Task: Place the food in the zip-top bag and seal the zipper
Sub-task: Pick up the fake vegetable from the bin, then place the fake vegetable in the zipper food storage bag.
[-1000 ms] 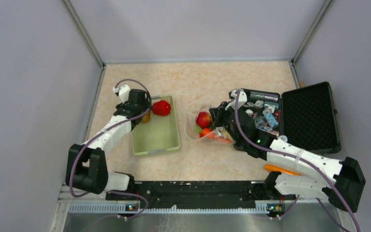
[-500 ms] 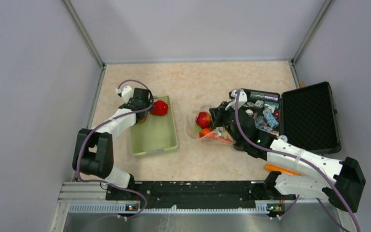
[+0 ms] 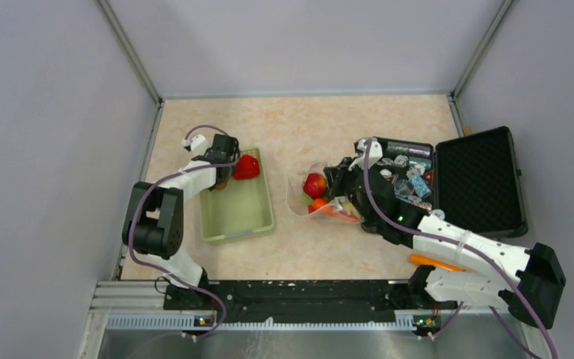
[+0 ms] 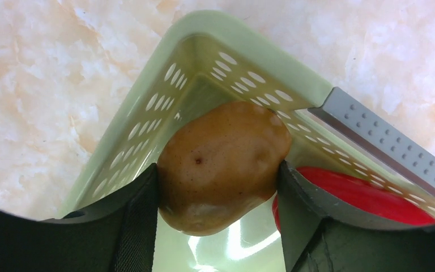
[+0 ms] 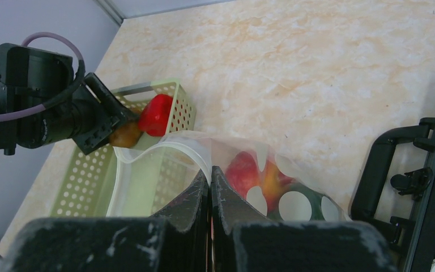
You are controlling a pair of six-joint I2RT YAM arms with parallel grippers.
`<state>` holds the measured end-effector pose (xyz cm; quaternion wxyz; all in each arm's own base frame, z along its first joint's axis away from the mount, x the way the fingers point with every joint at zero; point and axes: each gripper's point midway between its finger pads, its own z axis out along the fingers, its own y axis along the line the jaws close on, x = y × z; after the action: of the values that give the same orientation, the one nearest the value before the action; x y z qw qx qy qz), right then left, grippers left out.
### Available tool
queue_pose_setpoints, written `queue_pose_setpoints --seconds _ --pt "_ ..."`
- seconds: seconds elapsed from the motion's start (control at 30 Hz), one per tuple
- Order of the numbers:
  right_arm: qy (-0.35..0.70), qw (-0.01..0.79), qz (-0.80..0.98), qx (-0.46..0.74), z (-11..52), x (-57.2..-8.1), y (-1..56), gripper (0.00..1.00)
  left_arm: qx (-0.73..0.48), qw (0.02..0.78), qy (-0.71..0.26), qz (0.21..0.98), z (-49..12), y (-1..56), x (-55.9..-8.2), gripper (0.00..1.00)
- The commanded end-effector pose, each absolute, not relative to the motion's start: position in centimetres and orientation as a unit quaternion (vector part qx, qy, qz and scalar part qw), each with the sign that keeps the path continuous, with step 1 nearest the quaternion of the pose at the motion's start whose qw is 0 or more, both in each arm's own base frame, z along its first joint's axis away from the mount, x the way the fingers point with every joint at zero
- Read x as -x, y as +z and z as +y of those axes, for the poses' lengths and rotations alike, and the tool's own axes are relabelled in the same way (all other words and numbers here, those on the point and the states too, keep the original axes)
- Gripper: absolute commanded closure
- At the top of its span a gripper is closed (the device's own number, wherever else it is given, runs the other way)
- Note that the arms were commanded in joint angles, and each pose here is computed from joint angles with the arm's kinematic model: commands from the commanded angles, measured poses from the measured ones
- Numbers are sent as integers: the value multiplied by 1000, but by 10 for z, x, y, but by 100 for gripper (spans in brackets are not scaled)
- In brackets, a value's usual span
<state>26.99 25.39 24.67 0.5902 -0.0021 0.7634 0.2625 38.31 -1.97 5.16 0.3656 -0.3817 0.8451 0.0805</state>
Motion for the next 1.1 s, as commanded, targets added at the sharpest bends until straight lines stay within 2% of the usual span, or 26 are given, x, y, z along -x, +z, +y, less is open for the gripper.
queue_pose_setpoints --seconds 0.0,0.1,0.23,0.53,0.63,0.77,1.0,1.07 --pt "271 601 752 -10 250 -271 256 100 371 375 71 846 -23 57 -386 50" --pt "273 601 751 -9 251 -271 256 100 361 389 52 846 -27 67 -383 69" --pt "273 601 751 -11 251 -271 256 100 341 410 6 846 -38 91 -381 83" --pt "276 600 751 -9 252 -271 257 100 259 449 -118 847 -73 147 -363 86" --pt "278 601 750 -8 253 -271 259 100 142 464 -240 841 -119 181 -349 85" --pt "277 601 750 -10 253 -271 258 100 4 499 -380 779 -166 241 -314 83" --pt "271 603 750 -8 255 -275 260 100 -98 456 -483 742 -195 289 -254 83" --pt "276 602 749 -9 258 -275 260 100 -119 452 -511 721 -200 300 -240 80"
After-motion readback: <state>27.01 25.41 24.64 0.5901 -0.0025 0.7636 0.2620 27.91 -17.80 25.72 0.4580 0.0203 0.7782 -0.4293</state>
